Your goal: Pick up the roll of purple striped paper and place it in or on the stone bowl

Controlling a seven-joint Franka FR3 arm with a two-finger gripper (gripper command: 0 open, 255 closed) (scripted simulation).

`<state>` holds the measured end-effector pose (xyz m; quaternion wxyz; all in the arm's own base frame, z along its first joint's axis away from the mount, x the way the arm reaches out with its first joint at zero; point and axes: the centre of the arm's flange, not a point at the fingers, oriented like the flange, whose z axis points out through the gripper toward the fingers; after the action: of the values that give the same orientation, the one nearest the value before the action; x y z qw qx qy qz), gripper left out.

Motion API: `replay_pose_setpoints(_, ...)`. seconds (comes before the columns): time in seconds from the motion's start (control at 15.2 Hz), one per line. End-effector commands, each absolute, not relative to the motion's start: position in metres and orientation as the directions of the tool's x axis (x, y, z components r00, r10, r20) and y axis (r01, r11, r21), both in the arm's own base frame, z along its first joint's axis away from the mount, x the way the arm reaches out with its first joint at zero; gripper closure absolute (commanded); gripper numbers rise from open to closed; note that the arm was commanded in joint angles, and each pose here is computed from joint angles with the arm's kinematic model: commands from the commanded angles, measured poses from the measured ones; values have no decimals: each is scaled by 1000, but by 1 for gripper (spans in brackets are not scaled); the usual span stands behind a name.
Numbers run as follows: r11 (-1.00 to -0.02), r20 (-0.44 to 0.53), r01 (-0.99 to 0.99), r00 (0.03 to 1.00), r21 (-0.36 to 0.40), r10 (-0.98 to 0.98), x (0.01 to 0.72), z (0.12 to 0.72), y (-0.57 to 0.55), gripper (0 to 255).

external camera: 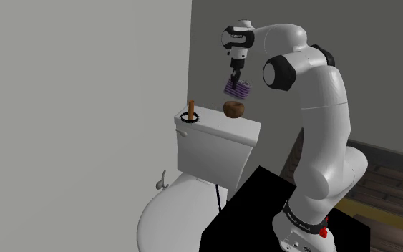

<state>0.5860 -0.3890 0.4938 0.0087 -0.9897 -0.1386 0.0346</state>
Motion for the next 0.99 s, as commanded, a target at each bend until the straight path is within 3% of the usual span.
replay_pose_setpoints(0.0,-961,-65,274,959,-26,275,585,484,-390,255)
replay_pose_setpoints(0.46,-961,-65,274,959,-26,275,585,447,-390,255)
replay_pose_setpoints(0.92,-961,-65,274,959,-26,275,585,447,-390,255)
